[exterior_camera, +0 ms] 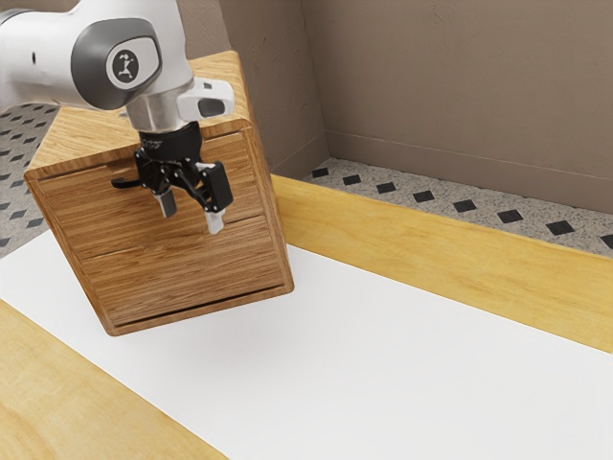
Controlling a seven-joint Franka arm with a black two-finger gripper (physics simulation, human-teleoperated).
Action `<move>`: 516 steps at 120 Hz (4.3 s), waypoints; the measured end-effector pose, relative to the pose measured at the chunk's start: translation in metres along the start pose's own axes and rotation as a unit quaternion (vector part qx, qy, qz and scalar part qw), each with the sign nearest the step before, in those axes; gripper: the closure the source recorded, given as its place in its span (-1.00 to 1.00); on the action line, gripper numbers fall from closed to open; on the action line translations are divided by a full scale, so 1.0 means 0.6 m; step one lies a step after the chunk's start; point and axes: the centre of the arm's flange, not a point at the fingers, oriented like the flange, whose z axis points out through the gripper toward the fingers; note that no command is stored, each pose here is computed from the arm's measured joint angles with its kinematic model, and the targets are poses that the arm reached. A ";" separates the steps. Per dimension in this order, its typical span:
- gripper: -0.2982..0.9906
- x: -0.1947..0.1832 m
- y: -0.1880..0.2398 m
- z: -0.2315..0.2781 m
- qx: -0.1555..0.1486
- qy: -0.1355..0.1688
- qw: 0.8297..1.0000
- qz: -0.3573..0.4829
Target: Pull the drawer handle with one arm to open the drawer
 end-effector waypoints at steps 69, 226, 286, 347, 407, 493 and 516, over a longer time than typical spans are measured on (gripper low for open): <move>-0.54 -0.115 0.060 -0.170 0.066 0.114 0.988 0.082; -0.54 -0.192 -0.007 -0.024 0.247 0.161 0.894 0.338; -0.54 -0.151 -0.055 -0.012 0.253 0.162 0.894 0.332; -0.54 -0.141 -0.072 0.004 0.250 0.160 0.898 0.325; -0.56 -0.136 -0.065 0.026 0.240 0.155 0.901 0.327; -0.51 -0.176 0.013 0.038 0.272 0.144 0.891 0.333; -0.52 -0.198 0.034 0.040 0.283 0.146 0.888 0.331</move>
